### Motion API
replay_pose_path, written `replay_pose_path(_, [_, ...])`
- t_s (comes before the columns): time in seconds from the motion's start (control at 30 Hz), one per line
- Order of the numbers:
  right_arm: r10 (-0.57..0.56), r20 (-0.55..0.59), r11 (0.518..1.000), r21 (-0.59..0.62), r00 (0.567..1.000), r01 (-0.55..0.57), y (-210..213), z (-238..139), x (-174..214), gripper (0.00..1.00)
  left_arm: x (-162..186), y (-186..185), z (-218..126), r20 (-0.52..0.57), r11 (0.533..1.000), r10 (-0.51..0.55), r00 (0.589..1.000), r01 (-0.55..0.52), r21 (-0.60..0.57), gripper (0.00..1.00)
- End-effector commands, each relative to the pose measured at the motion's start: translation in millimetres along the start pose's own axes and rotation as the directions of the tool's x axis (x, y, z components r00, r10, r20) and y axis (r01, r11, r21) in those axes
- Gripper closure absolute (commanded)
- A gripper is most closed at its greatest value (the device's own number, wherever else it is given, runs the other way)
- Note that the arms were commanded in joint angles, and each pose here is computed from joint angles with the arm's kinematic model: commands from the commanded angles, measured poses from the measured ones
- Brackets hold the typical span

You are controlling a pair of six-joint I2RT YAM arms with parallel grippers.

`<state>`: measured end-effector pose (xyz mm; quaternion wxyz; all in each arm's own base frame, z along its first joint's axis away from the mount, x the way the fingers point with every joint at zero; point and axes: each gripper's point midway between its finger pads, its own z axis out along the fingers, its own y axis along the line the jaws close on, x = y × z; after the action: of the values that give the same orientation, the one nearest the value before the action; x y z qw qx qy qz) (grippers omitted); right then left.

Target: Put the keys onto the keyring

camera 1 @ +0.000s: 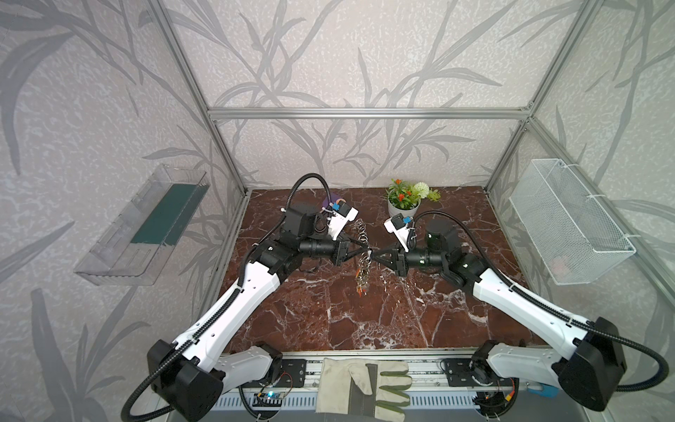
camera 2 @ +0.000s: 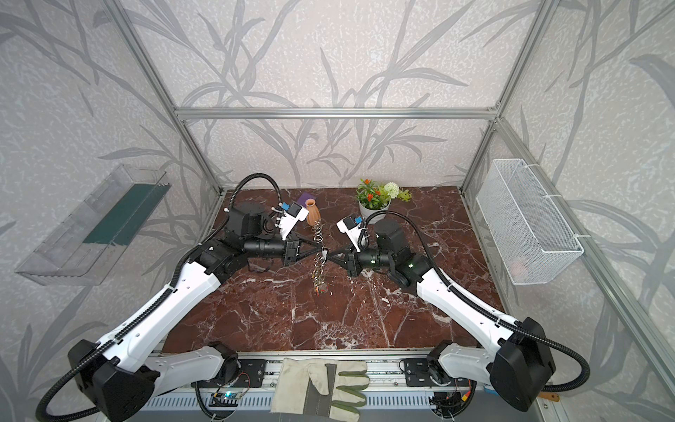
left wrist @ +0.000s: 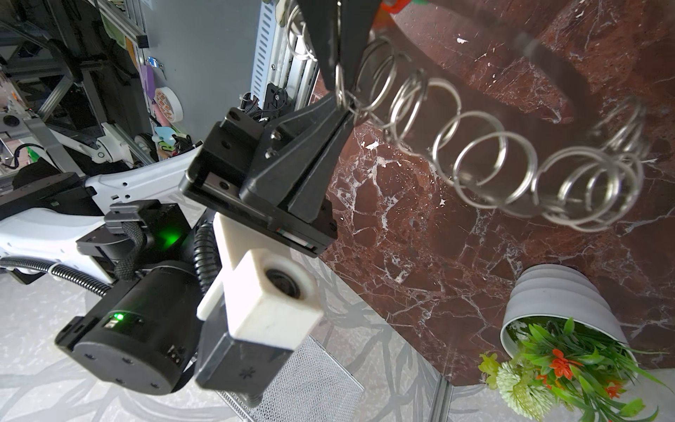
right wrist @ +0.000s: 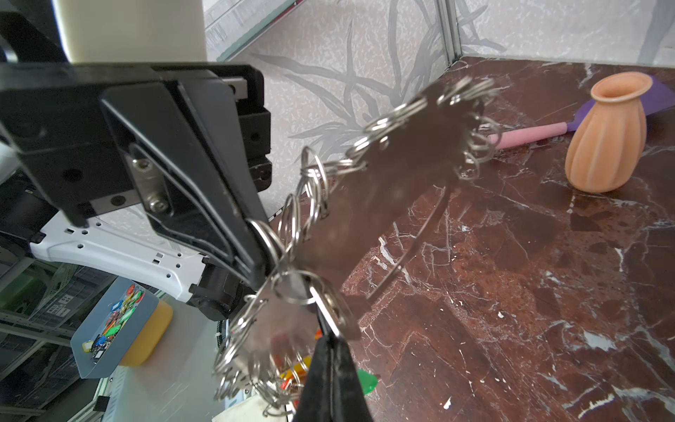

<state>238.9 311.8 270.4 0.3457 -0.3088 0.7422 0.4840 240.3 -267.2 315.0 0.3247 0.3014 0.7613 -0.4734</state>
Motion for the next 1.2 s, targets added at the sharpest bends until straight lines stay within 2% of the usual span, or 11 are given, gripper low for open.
replay_pose_path(0.0, [0.028,-0.042,1.000,-0.004,0.999,-0.028,0.1,10.2,6.3,1.00,-28.4,-33.1,-12.8,0.108,0.988,0.109,0.988,-0.120,0.098,1.00])
replay_pose_path(0.2, [0.028,-0.022,1.000,0.015,0.999,-0.027,-0.1,6.2,-1.8,1.00,-28.1,-32.2,-12.1,0.109,0.988,0.108,0.988,-0.118,0.099,1.00])
replay_pose_path(0.27, [0.048,-0.005,0.998,0.035,0.999,-0.047,-5.3,-2.8,-6.1,0.89,-27.2,-31.0,-12.2,0.108,0.989,0.106,0.988,-0.116,0.091,1.00])
replay_pose_path(0.37, [0.070,0.034,0.995,0.067,0.997,-0.072,-10.8,-22.5,-13.9,0.80,-25.3,-29.0,-12.0,0.108,0.991,0.099,0.989,-0.108,0.082,1.00])
replay_pose_path(0.5, [0.012,0.066,0.995,0.102,0.998,-0.019,1.6,-46.2,-24.9,0.76,-24.0,-25.5,-9.3,0.114,0.993,0.076,0.991,-0.085,0.082,1.00])
replay_pose_path(0.63, [-0.045,0.121,0.998,0.057,0.992,0.039,24.3,-59.3,-41.6,0.71,-21.7,-24.5,-5.8,0.128,0.993,0.059,0.990,-0.072,0.095,1.00])
replay_pose_path(0.83, [-0.100,0.136,0.993,-0.048,0.986,0.107,49.1,-51.9,-55.7,0.62,-21.3,-34.2,-4.0,0.152,0.986,0.081,0.985,-0.101,0.131,1.00])
replay_pose_path(1.17, [-0.100,0.084,0.990,-0.090,0.991,0.108,49.3,-27.8,-55.8,0.63,-15.9,-48.5,-9.0,0.171,0.970,0.145,0.974,-0.175,0.170,1.00])
